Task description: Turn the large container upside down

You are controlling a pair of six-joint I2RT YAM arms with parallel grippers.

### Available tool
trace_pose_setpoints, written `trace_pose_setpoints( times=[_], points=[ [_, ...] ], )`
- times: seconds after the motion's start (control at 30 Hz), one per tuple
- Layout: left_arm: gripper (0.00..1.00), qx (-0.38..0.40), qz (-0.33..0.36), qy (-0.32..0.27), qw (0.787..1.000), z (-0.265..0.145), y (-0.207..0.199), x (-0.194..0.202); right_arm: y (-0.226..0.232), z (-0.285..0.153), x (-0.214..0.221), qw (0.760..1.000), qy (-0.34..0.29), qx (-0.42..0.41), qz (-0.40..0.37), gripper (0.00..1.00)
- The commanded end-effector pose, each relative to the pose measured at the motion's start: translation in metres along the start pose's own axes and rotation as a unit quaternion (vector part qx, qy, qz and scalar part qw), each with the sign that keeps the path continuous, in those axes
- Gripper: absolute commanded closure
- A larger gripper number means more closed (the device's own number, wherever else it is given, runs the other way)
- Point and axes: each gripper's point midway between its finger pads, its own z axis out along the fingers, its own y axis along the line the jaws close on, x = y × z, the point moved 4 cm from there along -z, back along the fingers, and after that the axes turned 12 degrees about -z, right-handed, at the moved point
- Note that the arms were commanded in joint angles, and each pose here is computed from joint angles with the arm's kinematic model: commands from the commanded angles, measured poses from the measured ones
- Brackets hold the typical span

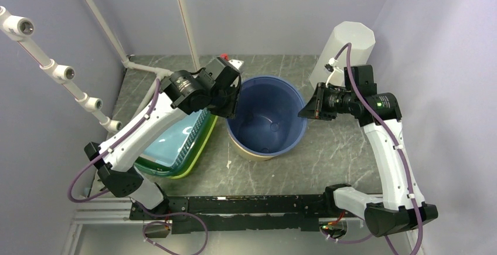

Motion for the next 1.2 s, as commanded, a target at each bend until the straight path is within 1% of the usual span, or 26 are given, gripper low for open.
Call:
trace_pose_setpoints(
  times=[0.0, 0.03, 0.1, 0.13, 0.33, 0.5, 0.6, 0.73, 0.83, 0.87, 0.9, 0.93, 0.97, 1.0, 1.03, 1.1, 1.17],
  points=[
    [0.62, 0.031, -0.006, -0.012, 0.999, -0.01, -0.011, -0.005, 0.033, -0.016, -0.027, 0.993, -0.077, -0.082, -0.033, 1.0],
    [0.6, 0.031, -0.008, -0.014, 0.999, -0.011, -0.011, -0.006, 0.032, -0.016, -0.028, 0.994, -0.078, -0.075, -0.032, 1.0],
    [0.47, 0.034, -0.01, -0.019, 0.999, -0.014, -0.011, -0.007, 0.026, -0.014, -0.027, 0.995, -0.073, -0.058, -0.028, 1.0],
    [0.45, 0.035, -0.01, -0.022, 0.999, -0.015, -0.01, -0.007, 0.024, -0.013, -0.027, 0.996, -0.07, -0.05, -0.026, 1.0],
    [0.44, 0.032, -0.012, -0.029, 0.999, -0.018, -0.01, -0.011, 0.017, -0.008, -0.023, 0.998, -0.059, -0.031, -0.021, 1.0],
    [0.48, 0.039, -0.014, -0.03, 0.999, -0.018, -0.013, -0.012, 0.017, -0.007, -0.024, 0.998, -0.058, -0.027, -0.019, 1.0],
    [0.55, 0.041, -0.012, -0.029, 0.999, -0.017, -0.013, -0.011, 0.018, -0.007, -0.025, 0.998, -0.06, -0.029, -0.02, 1.0],
    [0.75, 0.035, -0.008, -0.021, 0.999, -0.012, -0.012, -0.008, 0.021, -0.006, -0.026, 0.997, -0.06, -0.039, -0.023, 1.0],
    [0.96, 0.022, -0.014, -0.028, 0.999, -0.012, -0.008, -0.009, 0.03, -0.008, -0.027, 0.995, -0.068, -0.071, -0.034, 1.0],
    [0.97, 0.022, -0.016, -0.037, 0.999, -0.014, -0.005, -0.01, 0.031, -0.009, -0.027, 0.994, -0.073, -0.076, -0.038, 1.0],
    [0.97, 0.027, -0.021, -0.05, 0.998, -0.017, -0.003, -0.012, 0.031, -0.01, -0.028, 0.993, -0.083, -0.073, -0.039, 0.95],
    [0.97, 0.039, -0.033, -0.06, 0.997, -0.016, 0.002, -0.015, 0.029, -0.011, -0.028, 0.993, -0.092, -0.067, -0.04, 0.86],
    [0.97, 0.056, -0.051, -0.06, 0.995, -0.016, 0.009, -0.018, 0.028, -0.012, -0.028, 0.992, -0.102, -0.06, -0.042, 0.74],
    [0.97, 0.077, -0.074, -0.06, 0.992, -0.019, 0.018, -0.023, 0.026, -0.012, -0.028, 0.992, -0.11, -0.053, -0.041, 0.66],
    [0.97, 0.091, -0.093, -0.063, 0.989, -0.023, 0.027, -0.028, 0.024, -0.013, -0.028, 0.991, -0.116, -0.047, -0.039, 0.63],
    [0.97, 0.101, -0.109, -0.068, 0.987, -0.031, 0.038, -0.034, 0.023, -0.014, -0.029, 0.99, -0.127, -0.044, -0.034, 0.59],
    [0.97, 0.108, -0.111, -0.066, 0.986, -0.036, 0.042, -0.037, 0.023, -0.016, -0.032, 0.989, -0.141, -0.045, -0.029, 0.48]
  ],
)
